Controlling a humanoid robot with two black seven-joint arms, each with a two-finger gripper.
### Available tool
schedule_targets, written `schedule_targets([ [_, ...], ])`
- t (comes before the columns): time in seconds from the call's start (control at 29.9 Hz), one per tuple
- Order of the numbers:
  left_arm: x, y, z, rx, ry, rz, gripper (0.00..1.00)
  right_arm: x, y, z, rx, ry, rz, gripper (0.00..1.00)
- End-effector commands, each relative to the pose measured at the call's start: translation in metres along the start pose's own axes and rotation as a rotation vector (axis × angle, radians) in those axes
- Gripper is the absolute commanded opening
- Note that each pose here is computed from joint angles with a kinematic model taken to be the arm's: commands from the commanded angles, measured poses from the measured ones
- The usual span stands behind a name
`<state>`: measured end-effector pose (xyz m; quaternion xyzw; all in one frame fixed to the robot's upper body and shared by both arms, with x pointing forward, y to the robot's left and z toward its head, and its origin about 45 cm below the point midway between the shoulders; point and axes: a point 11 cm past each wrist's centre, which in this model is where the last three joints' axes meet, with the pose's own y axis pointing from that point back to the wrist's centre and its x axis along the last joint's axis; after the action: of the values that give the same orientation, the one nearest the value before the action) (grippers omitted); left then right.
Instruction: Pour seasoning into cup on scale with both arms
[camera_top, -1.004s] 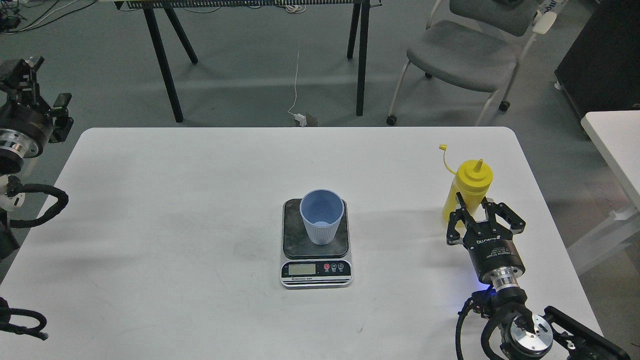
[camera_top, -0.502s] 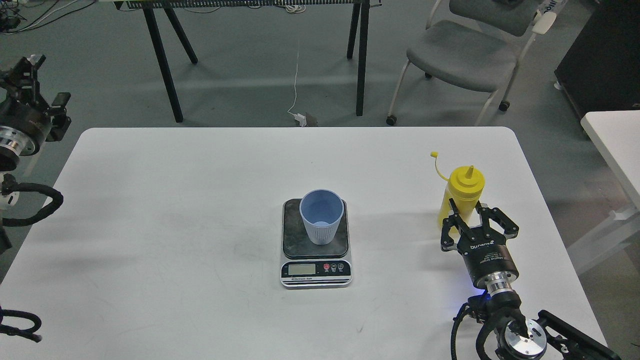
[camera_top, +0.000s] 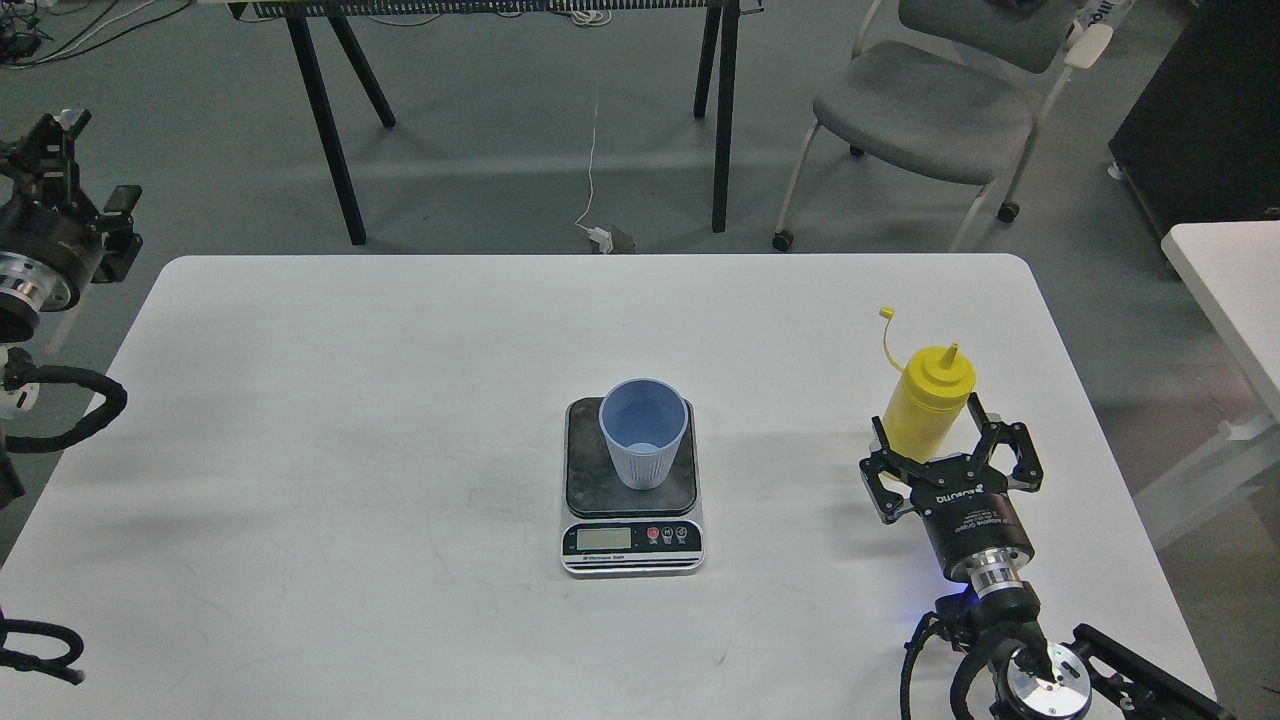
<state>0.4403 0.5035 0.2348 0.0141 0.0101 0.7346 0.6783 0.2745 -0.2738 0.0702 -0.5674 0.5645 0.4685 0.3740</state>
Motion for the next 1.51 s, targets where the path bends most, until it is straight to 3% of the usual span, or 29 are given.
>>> schedule_targets([
  [0.0, 0.001, 0.0, 0.001, -0.002, 0.002, 0.002, 0.86, 0.0, 0.001, 0.001, -0.004, 0.0, 0.0, 1.0],
  [0.17, 0.001, 0.0, 0.001, -0.004, 0.003, 0.003, 0.87, 0.018, 0.022, -0.006, -0.007, 0.024, 0.053, 1.0],
  [0.37, -0.003, -0.002, 0.001, -0.007, 0.011, -0.002, 0.87, 0.051, 0.068, -0.053, 0.005, 0.133, 0.164, 1.0],
  [0.5, -0.003, -0.002, 0.001, -0.009, 0.015, 0.0, 0.87, 0.05, 0.076, -0.113, 0.041, 0.265, 0.185, 1.0],
  [0.67, -0.001, -0.001, 0.002, -0.01, 0.013, 0.004, 0.87, 0.016, 0.06, -0.233, 0.166, 0.529, 0.169, 1.0],
  [0.8, 0.0, -0.001, 0.002, -0.012, 0.016, 0.007, 0.87, -0.046, 0.031, -0.341, 0.32, 0.821, 0.138, 1.0],
  [0.87, -0.002, -0.001, 0.001, -0.013, 0.021, 0.005, 0.87, -0.084, 0.006, -0.363, 0.343, 0.942, 0.077, 1.0],
  [1.0, -0.013, -0.004, -0.004, -0.013, 0.045, -0.007, 0.87, -0.182, -0.061, -0.358, 0.349, 1.111, -0.143, 1.0],
  [1.1, -0.018, -0.006, -0.005, -0.021, 0.071, -0.006, 0.87, -0.228, -0.096, -0.335, 0.355, 1.1, -0.269, 1.0],
  [1.27, -0.022, -0.007, -0.007, -0.021, 0.081, -0.011, 0.87, -0.256, -0.149, -0.254, 0.265, 1.002, -0.426, 1.0],
  [1.47, -0.02, -0.008, -0.001, -0.036, 0.086, -0.005, 0.87, -0.233, -0.179, -0.151, 0.097, 0.891, -0.485, 1.0],
])
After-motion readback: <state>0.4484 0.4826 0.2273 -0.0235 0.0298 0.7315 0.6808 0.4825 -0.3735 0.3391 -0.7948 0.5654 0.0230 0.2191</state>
